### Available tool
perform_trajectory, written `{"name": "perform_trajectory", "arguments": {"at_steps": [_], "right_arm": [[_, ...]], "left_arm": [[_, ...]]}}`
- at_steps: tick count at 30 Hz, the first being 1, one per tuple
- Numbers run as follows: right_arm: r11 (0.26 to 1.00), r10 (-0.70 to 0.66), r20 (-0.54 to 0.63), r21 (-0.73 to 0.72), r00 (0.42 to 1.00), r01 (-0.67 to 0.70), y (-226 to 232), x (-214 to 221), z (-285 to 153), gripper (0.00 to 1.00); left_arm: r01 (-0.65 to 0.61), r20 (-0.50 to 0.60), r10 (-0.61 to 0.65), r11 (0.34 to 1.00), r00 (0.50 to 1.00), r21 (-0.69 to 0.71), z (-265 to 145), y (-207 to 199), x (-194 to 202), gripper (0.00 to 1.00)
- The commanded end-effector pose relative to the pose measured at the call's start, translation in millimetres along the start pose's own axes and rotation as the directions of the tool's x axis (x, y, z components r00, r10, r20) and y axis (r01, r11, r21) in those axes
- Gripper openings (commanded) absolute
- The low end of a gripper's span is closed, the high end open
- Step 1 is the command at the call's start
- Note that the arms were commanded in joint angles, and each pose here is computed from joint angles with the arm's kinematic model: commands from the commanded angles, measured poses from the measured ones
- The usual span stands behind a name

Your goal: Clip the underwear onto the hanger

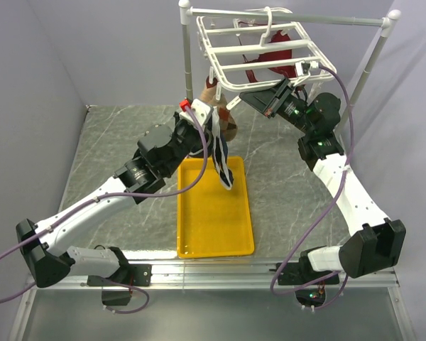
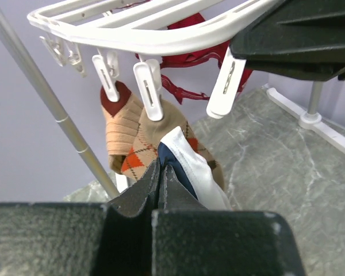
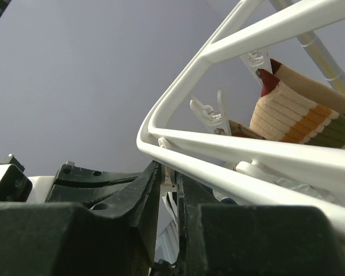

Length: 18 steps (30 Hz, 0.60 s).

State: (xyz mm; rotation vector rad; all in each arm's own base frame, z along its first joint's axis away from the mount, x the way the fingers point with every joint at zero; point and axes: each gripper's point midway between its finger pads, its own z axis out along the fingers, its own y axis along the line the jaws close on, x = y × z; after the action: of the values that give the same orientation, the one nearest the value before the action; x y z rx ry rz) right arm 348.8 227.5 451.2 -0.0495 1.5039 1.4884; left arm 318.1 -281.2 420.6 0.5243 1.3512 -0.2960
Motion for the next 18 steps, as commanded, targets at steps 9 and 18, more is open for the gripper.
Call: {"name": "perform_trajectory", "arguments": {"at_steps": [9, 18], "right_arm": [[0.998, 0.060, 0.053, -0.019, 0.997, -0.059, 3.5, -10.2, 3.0, 0.00], [0.997, 0.081, 0.061, -0.016, 0.995, -0.080, 0.4, -9.2, 5.2, 0.00]], "left_arm": [[0.113, 0.033, -0.113, 0.994, 0.993, -0.004, 9.9, -6.6, -28.4, 0.00], [0.142, 0.051, -0.141, 0.990, 0.989, -0.014, 15.5, -4.4, -42.9, 0.00]]}}
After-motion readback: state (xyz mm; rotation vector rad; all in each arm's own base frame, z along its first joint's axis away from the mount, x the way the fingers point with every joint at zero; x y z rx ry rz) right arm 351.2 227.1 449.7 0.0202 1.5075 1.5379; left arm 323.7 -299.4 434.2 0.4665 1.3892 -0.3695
